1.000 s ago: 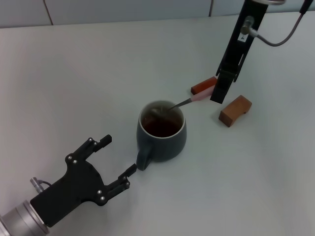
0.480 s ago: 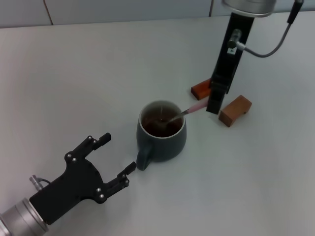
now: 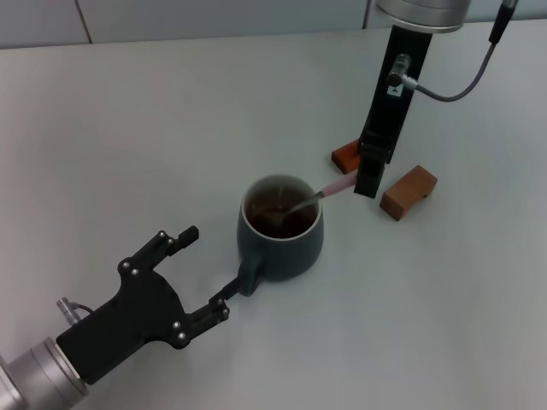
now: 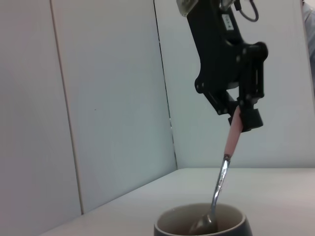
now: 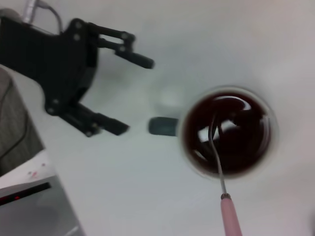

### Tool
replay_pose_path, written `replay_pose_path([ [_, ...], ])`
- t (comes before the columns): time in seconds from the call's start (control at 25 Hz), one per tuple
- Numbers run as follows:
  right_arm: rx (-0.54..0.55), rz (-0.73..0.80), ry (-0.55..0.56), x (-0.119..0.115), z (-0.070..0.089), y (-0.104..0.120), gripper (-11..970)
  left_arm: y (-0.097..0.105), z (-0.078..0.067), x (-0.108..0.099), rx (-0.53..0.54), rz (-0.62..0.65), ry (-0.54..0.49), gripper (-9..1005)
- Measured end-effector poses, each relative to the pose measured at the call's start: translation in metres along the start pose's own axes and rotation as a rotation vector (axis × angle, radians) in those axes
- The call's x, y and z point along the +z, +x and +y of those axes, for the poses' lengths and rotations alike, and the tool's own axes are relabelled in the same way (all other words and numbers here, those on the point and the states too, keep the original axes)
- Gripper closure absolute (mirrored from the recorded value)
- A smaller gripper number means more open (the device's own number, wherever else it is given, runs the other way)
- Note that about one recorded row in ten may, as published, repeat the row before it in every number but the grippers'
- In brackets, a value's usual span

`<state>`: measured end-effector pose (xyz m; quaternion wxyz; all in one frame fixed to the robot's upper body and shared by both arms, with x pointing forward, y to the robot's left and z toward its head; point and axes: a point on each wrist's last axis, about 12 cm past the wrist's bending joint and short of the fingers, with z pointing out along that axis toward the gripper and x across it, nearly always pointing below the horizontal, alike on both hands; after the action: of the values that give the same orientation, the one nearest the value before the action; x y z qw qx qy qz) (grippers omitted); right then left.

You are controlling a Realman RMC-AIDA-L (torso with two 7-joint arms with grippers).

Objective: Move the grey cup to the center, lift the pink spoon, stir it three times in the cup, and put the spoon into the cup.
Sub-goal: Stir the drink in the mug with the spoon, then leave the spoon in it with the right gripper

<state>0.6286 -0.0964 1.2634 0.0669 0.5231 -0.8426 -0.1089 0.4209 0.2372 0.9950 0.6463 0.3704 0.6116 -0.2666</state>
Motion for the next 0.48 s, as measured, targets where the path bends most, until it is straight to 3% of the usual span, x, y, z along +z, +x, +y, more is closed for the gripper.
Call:
replay_pose_path([
  [0.32,0.027,0.005,0.073,-0.0058,-0.0101,0.0037,848,0.0002,-0.0001,0.0000,-0.002,0.002,0.000,194],
  [0.48,0.023,0.023,0.050,-0.0054,-0.0062,0.0047,848,0.0003,-0.0008,0.0004,-0.004,0.002,0.000,194],
])
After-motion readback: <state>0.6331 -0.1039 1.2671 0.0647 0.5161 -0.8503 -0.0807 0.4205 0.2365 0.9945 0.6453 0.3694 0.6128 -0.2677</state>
